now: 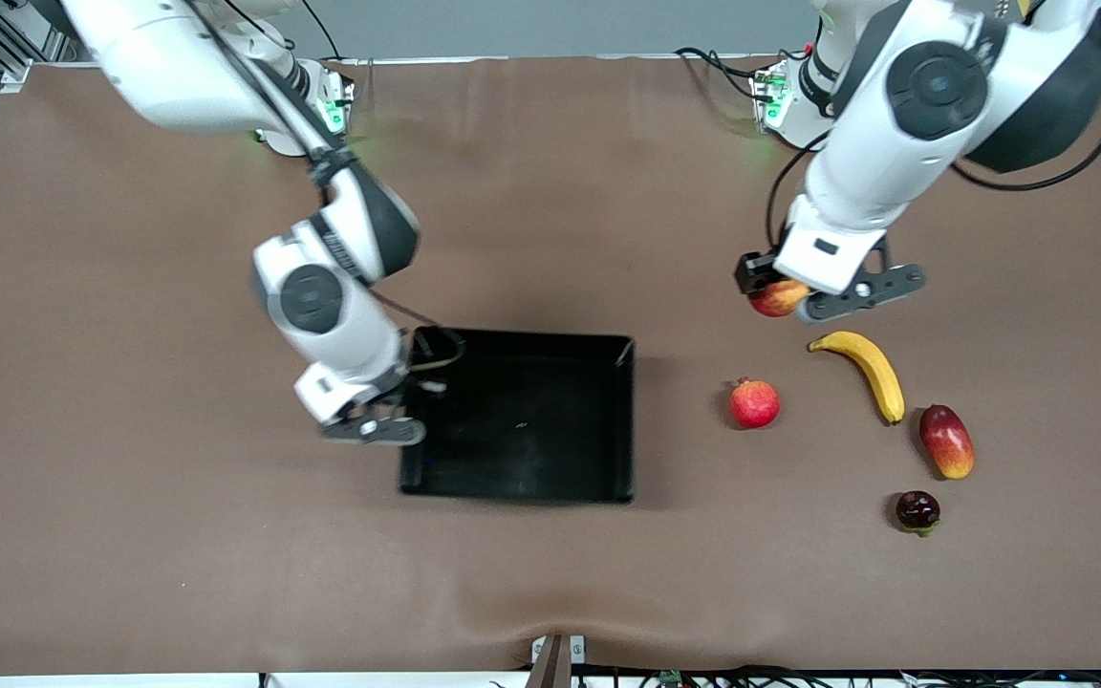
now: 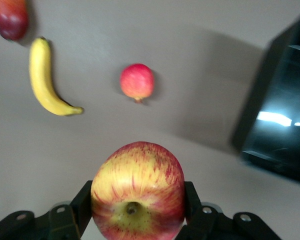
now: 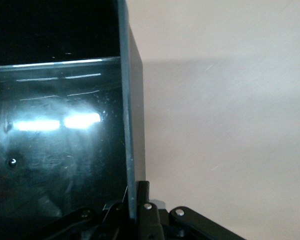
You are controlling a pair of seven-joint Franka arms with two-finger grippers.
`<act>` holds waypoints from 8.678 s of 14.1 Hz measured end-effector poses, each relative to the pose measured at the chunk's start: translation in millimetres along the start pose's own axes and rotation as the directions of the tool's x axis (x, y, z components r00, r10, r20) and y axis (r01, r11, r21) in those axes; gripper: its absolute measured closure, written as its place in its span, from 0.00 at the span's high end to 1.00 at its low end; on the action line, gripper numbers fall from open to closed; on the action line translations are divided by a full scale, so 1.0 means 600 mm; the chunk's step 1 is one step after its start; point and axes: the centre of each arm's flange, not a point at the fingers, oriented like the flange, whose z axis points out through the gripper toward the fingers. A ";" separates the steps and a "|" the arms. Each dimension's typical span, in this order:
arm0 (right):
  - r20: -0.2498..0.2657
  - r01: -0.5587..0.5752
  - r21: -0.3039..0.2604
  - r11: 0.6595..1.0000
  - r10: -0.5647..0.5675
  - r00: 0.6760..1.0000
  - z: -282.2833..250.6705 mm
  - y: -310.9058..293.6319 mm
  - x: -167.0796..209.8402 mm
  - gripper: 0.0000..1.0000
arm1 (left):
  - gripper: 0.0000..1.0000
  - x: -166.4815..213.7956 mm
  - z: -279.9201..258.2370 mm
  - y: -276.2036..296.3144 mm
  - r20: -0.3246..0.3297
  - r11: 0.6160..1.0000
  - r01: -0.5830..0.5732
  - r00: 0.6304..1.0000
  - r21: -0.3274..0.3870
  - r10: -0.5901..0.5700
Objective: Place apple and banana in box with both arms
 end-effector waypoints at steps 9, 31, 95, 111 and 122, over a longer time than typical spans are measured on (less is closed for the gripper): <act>-0.106 -0.033 -0.044 0.998 0.028 0.994 0.103 -0.156 -0.122 0.04 | 0.74 -0.022 0.206 0.073 0.058 0.992 0.112 0.992 -0.064 -0.108; -0.326 0.133 -0.036 0.991 -0.137 0.935 0.076 -0.171 -0.097 1.00 | 0.79 -0.022 0.493 0.130 0.087 0.981 0.195 0.977 -0.021 -0.193; 0.114 0.084 -0.024 0.996 -0.081 0.990 -0.513 0.564 -0.027 1.00 | 0.39 -0.070 0.370 0.321 0.003 0.998 -0.009 1.000 0.055 0.009; 0.157 0.076 -0.024 0.997 -0.071 0.985 -0.545 0.574 -0.062 1.00 | 0.66 -0.081 0.522 0.365 -0.101 0.999 -0.041 0.994 0.009 0.042; 0.107 0.073 -0.055 0.996 -0.066 0.992 -0.552 0.582 -0.051 1.00 | 1.00 0.148 0.025 0.091 -0.209 0.993 0.116 0.971 -0.006 -0.114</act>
